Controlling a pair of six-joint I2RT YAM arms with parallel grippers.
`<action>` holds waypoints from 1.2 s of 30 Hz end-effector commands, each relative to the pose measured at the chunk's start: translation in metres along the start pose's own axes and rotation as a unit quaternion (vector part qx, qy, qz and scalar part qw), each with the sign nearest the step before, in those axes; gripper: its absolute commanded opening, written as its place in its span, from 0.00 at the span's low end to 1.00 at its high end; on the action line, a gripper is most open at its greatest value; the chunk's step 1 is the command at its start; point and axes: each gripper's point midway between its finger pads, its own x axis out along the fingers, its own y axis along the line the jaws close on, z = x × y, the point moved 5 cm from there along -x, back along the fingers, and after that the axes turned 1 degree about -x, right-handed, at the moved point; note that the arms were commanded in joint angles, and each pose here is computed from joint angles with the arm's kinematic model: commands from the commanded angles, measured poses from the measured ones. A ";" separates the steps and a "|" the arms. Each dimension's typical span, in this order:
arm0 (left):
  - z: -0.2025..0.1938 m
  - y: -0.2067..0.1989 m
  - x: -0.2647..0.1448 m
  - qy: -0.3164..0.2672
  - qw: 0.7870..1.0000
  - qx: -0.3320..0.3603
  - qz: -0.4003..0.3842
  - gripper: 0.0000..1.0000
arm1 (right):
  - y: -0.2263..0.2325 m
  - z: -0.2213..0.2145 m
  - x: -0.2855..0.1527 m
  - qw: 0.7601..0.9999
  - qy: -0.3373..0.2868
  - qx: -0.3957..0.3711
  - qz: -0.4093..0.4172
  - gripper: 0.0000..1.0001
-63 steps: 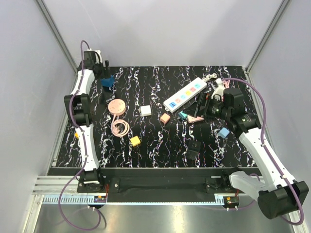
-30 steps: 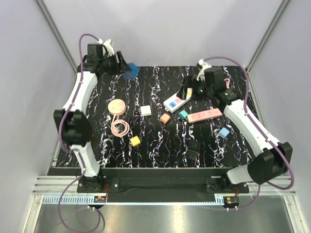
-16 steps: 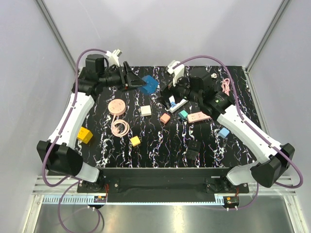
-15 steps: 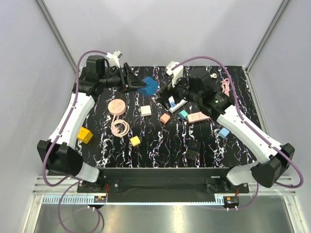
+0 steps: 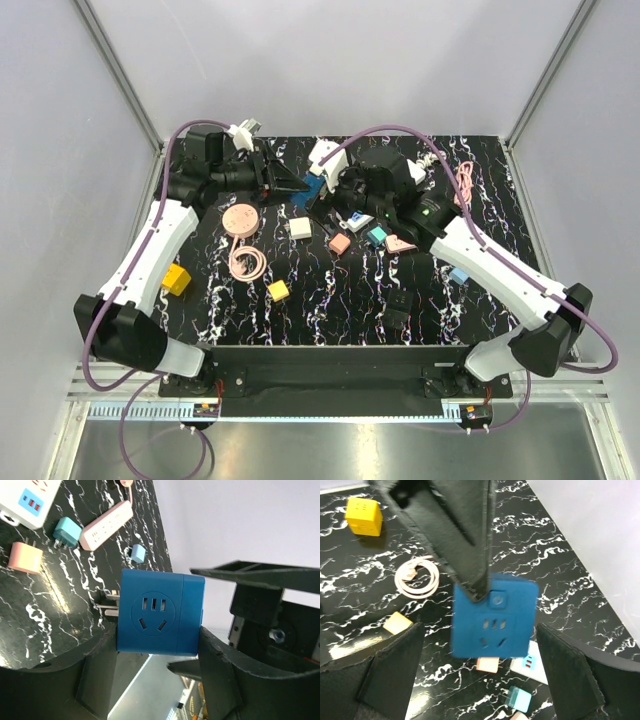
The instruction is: Insert the plug
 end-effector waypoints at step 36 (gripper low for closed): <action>-0.006 0.111 -0.030 -0.068 0.956 0.115 0.261 0.95 | -0.139 -0.129 0.016 0.960 0.249 0.085 -0.093 0.00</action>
